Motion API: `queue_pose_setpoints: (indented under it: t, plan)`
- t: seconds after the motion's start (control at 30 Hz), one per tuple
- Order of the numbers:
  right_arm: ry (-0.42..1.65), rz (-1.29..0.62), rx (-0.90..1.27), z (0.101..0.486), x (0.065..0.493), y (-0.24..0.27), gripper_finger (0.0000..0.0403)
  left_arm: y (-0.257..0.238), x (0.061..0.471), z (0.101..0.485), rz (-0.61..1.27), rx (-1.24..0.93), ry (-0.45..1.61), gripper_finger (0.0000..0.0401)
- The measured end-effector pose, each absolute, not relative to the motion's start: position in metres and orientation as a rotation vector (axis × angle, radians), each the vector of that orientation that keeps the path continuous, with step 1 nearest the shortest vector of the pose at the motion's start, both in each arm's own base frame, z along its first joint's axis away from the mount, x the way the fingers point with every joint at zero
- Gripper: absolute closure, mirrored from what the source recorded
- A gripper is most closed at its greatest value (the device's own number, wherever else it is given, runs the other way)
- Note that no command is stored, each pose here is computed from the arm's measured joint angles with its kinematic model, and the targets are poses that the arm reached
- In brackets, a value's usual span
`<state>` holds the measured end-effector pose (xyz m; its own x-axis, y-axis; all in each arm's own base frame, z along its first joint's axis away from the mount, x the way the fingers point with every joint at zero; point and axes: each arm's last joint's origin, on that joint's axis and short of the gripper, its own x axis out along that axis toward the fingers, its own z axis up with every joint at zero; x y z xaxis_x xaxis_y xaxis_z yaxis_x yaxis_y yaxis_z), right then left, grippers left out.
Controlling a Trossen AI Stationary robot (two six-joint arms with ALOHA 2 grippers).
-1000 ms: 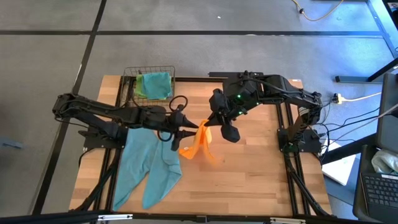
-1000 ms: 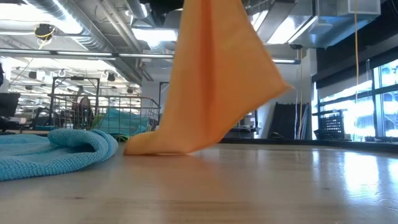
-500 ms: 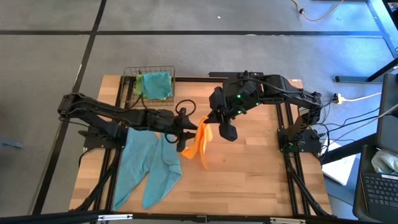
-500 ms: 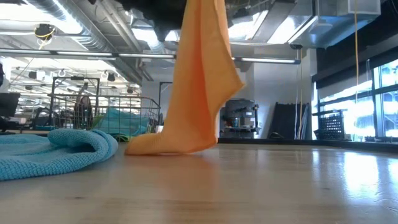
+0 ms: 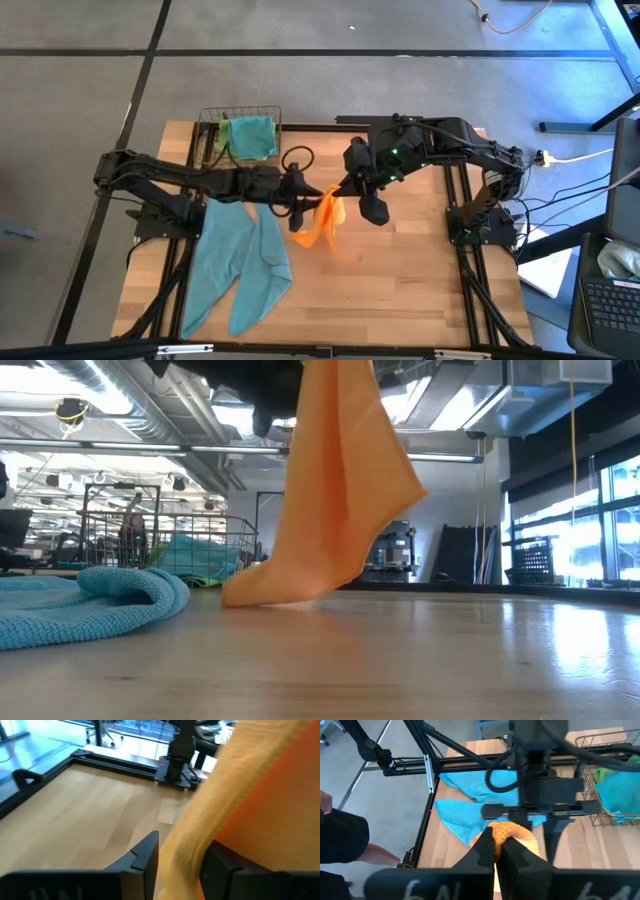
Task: Fold microfiber towels
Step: Fold the orange microfiber cloth
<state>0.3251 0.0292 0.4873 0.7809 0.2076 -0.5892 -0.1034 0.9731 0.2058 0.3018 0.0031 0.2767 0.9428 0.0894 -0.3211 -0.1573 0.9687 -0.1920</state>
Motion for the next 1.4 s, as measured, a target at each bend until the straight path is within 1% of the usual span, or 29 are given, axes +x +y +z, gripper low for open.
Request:
queue_pose_setpoints:
  t: [0.23, 0.57, 1.17, 1.23, 1.27, 1.37, 1.4]
  plan:
    - [0.655, 0.184, 0.128, 0.488, 0.324, 0.029, 0.0400, 0.020, 0.301, 0.275, 0.138, -0.272, 0.327, 0.0291]
    - [0.625, 0.206, 0.064, 0.495, 0.314, 0.028, 0.0400, 0.019, 0.307, 0.266, 0.166, -0.256, 0.354, 0.0291]
    - [0.628, 0.206, 0.064, 0.496, 0.311, 0.028, 0.0400, 0.018, 0.311, 0.255, 0.180, -0.245, 0.406, 0.0293]
    - [0.633, 0.206, 0.064, 0.496, 0.310, 0.028, 0.0400, 0.018, 0.311, 0.255, 0.182, -0.246, 0.413, 0.0306]
    - [0.636, 0.206, 0.064, 0.496, 0.310, 0.028, 0.0400, 0.018, 0.310, 0.254, 0.185, -0.249, 0.421, 0.0319]
    - [0.652, 0.205, 0.063, 0.494, 0.309, 0.028, 0.0400, 0.019, 0.308, 0.254, 0.197, -0.274, 0.441, 0.0379]
    - [0.650, 0.205, 0.064, 0.495, 0.309, 0.028, 0.0400, 0.020, 0.307, 0.254, 0.203, -0.281, 0.441, 0.0390]
